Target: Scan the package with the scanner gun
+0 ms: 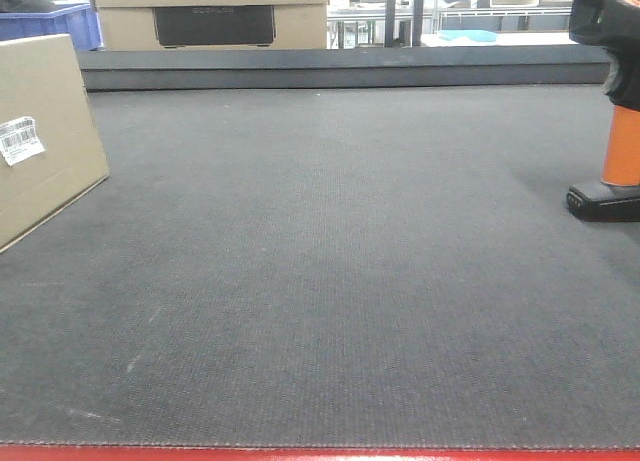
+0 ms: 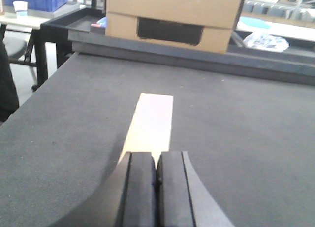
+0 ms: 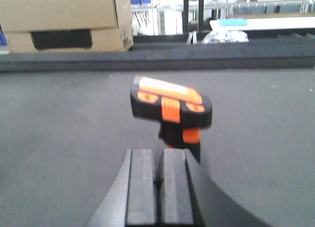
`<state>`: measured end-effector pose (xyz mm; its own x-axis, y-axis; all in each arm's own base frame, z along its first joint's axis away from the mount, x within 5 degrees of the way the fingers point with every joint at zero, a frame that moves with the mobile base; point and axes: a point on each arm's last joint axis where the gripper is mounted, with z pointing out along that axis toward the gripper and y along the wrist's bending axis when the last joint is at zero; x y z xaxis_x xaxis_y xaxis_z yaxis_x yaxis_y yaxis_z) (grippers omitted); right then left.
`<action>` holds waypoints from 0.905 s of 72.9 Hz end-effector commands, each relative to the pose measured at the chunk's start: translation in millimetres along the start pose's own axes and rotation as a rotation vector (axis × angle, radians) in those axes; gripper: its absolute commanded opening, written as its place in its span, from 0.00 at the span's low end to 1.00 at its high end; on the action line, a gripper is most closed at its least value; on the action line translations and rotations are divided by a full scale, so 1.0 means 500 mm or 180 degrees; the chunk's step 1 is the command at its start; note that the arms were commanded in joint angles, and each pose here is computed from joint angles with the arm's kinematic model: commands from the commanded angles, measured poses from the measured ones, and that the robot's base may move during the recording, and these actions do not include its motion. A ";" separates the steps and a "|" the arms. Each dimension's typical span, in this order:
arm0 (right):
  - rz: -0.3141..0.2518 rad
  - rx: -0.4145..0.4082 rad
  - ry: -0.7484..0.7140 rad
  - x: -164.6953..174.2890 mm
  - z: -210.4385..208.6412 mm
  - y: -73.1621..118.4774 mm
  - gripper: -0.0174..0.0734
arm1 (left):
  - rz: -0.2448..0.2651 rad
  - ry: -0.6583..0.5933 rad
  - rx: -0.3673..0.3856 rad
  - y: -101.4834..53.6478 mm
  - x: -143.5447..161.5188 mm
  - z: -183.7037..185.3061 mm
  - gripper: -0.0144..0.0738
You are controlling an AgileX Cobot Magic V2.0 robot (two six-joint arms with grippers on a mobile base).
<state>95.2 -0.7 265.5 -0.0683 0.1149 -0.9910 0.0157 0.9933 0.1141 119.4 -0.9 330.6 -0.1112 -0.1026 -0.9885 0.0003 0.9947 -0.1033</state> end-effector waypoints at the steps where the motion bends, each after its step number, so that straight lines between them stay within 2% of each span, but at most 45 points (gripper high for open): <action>1: -0.0052 0.0002 0.0104 -0.004 -0.024 0.001 0.01 | -0.0044 -0.0023 0.0019 -0.001 0.000 -0.027 0.04; 16: -0.0054 -0.0034 -0.0173 -0.016 -0.080 0.003 0.01 | 0.0026 -0.0056 0.0027 -0.001 0.011 -0.058 0.04; 39: -0.0015 -0.0080 -0.0423 -0.015 -0.122 0.004 0.01 | 0.0030 -0.0718 0.0026 0.009 0.079 -0.097 0.04; 46: 0.0072 -0.0114 -0.0426 -0.016 -0.123 0.005 0.01 | 0.0030 -0.0748 0.0032 0.009 0.084 -0.104 0.04; 66: 0.0072 -0.0114 -0.0426 -0.016 -0.123 0.005 0.01 | 0.0030 -0.0748 0.0032 0.009 0.084 -0.104 0.04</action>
<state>36.2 1.5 274.2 0.0404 0.1377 -0.9896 -0.0167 0.9904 0.1371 63.5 -0.3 293.3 0.1058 -0.0950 -0.9898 0.0119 0.9955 -0.0943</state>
